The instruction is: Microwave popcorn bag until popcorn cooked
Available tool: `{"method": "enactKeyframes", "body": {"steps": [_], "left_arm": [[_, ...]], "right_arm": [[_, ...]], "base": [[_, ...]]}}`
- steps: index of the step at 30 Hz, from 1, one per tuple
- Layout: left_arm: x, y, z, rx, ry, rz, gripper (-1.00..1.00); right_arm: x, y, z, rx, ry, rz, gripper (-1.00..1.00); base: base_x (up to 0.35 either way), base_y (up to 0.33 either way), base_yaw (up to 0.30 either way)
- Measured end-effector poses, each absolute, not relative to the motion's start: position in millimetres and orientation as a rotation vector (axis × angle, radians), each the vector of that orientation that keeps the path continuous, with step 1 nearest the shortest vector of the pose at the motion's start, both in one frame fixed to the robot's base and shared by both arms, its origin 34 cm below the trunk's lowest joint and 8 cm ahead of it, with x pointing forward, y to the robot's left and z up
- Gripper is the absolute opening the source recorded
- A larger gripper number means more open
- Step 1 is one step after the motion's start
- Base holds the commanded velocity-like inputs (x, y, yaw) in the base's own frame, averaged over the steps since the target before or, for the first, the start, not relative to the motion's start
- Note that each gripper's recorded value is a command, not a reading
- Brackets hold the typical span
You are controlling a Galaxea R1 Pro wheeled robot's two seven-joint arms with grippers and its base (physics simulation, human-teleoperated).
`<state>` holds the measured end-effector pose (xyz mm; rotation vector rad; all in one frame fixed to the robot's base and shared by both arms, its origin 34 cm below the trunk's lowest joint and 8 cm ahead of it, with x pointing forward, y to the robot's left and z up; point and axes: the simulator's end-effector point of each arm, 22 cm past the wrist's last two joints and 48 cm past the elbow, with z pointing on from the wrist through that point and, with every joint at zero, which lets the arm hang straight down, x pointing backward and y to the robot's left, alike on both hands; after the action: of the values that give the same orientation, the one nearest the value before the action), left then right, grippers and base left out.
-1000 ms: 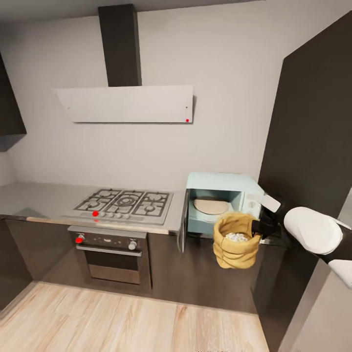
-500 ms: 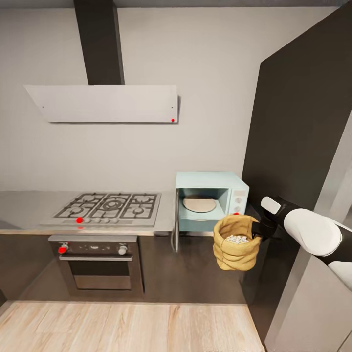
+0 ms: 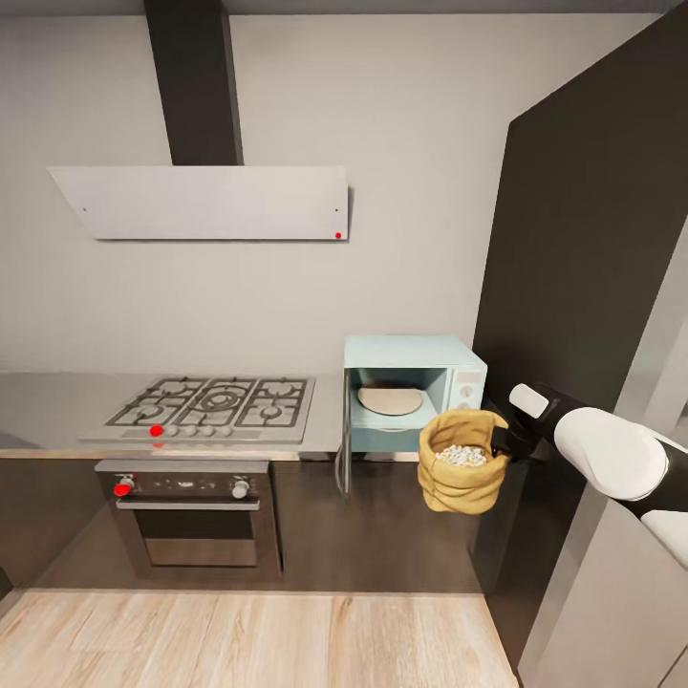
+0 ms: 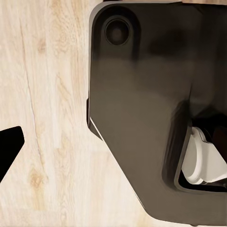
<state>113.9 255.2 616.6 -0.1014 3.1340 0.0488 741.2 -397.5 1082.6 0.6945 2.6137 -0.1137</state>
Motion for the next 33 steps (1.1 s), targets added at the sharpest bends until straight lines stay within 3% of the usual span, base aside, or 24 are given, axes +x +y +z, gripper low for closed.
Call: {"method": "enactKeyframes", "body": {"steps": [11, 26, 33], "left_arm": [[114, 255, 617, -0.101, 3.134, 0.049, 1.00], [114, 255, 617, -0.101, 3.134, 0.049, 1.00], [114, 255, 617, -0.101, 3.134, 0.049, 1.00]], "right_arm": [[738, -375, 1079, 0.846, 2.616, -0.012, -1.00], [739, -374, 1083, 0.969, 2.536, -0.128, -1.00], [741, -364, 1083, 0.957, 2.537, -0.121, -1.00]], "base": [[0.000, 0.000, 0.000], [0.000, 0.000, 0.000], [0.151, 0.178, 0.000]]}}
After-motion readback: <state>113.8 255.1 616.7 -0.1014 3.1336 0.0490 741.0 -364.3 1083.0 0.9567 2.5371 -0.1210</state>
